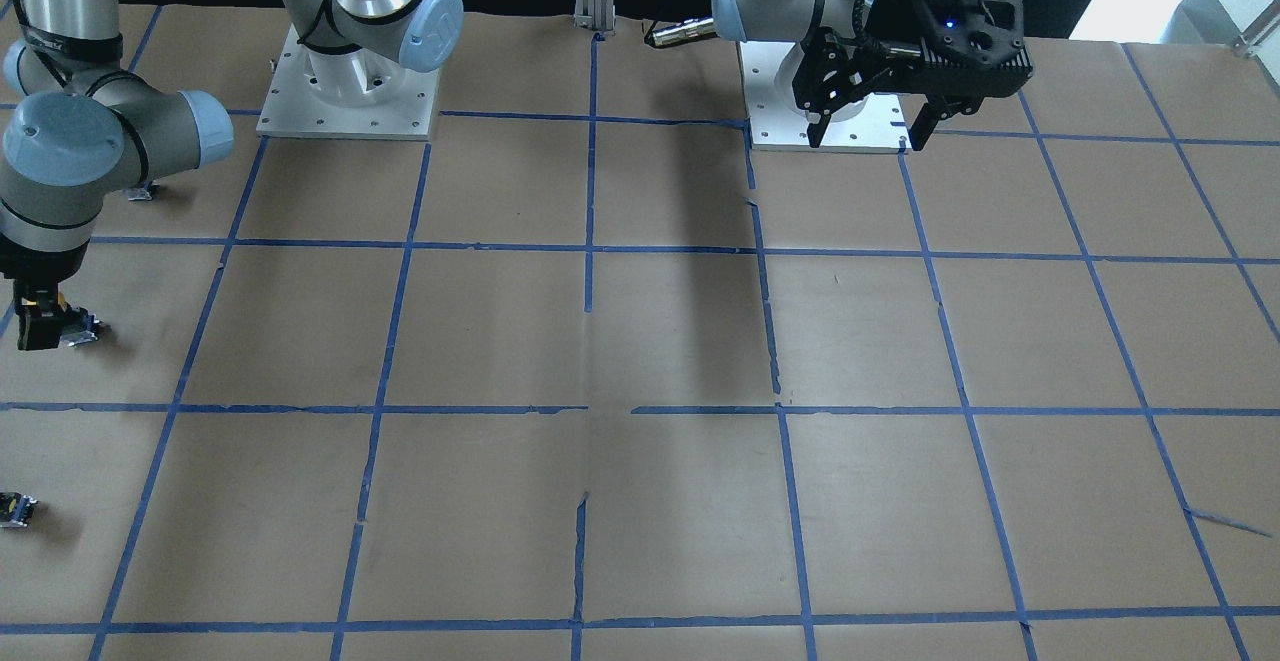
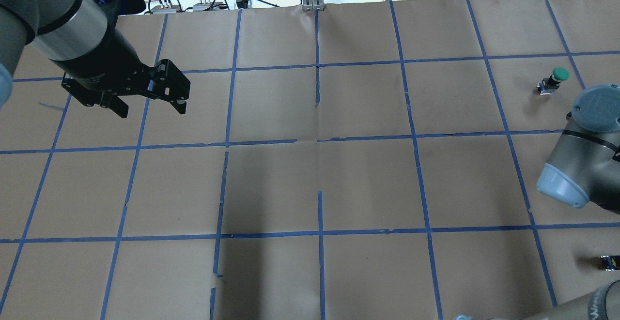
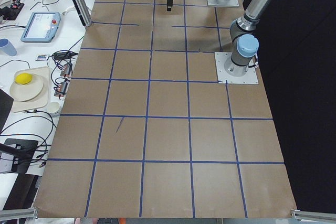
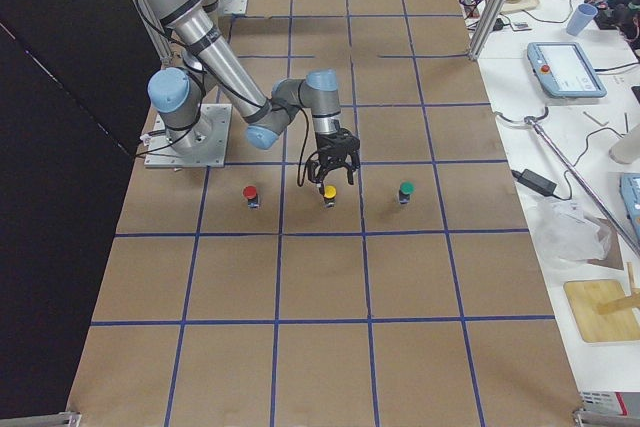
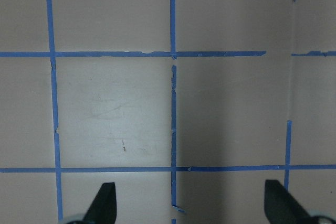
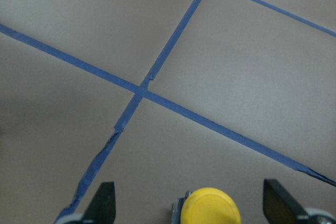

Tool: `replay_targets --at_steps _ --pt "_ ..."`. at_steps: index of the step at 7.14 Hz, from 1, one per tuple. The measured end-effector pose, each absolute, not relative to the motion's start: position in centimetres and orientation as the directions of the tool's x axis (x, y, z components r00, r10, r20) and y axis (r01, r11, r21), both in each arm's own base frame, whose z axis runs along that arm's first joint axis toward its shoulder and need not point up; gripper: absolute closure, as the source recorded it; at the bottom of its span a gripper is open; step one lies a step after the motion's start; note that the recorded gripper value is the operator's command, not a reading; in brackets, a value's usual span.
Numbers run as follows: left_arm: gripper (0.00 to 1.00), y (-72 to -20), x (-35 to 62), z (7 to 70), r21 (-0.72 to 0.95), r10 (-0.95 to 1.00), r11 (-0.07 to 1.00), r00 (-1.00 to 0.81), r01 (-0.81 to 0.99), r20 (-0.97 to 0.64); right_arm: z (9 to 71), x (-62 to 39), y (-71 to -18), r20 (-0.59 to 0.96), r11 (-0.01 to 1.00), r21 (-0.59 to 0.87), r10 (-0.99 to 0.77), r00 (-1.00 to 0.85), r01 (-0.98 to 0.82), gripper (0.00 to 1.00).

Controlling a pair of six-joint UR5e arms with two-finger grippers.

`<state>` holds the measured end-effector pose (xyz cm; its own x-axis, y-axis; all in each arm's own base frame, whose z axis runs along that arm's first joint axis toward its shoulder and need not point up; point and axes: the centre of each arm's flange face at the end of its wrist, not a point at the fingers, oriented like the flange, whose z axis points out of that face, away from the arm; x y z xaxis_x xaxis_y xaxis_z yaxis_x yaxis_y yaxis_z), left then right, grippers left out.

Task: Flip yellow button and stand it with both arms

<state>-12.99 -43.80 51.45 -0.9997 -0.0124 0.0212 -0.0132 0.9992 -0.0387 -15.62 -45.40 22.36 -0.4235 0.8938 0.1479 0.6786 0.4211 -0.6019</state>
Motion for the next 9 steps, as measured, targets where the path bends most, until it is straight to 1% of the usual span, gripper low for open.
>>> replay_targets --at_steps 1,3,5,6,7,8,9 --pt "0.0 -43.8 -13.0 51.5 -0.039 -0.012 0.999 -1.0 -0.013 0.021 23.7 -15.8 -45.9 0.169 0.447 -0.573 0.885 -0.434 0.687 0.01" --pt "0.0 -43.7 -13.0 51.4 -0.038 -0.012 0.999 -1.0 -0.013 0.021 28.2 -15.6 -48.2 0.228 0.525 -0.471 0.849 -0.477 0.709 0.01" --pt "0.0 -43.7 -13.0 51.4 -0.037 -0.014 0.999 -1.0 -0.015 0.022 33.8 -12.7 -51.3 0.288 0.635 -0.318 0.772 -0.566 0.704 0.01" --pt "0.0 -43.6 -13.1 51.3 -0.036 -0.016 0.999 -1.0 -0.017 0.024 36.4 -10.6 -52.4 0.286 0.679 -0.218 0.731 -0.62 0.701 0.0" --pt "0.0 -43.6 -13.1 51.2 -0.034 -0.017 0.999 -0.999 -0.018 0.027 39.0 -7.3 -53.1 0.222 0.714 -0.11 0.696 -0.683 0.691 0.0" --pt "0.0 -43.5 -13.2 51.3 -0.035 -0.018 0.999 -0.999 -0.019 0.028 41.3 -2.7 -53.2 0.107 0.758 -0.031 0.65 -0.752 0.651 0.0" --pt "0.0 -43.4 -13.2 51.4 -0.038 -0.017 0.999 -0.999 -0.018 0.029 42.9 2.1 -52.8 0.026 0.825 0.001 0.565 -0.825 0.565 0.0"
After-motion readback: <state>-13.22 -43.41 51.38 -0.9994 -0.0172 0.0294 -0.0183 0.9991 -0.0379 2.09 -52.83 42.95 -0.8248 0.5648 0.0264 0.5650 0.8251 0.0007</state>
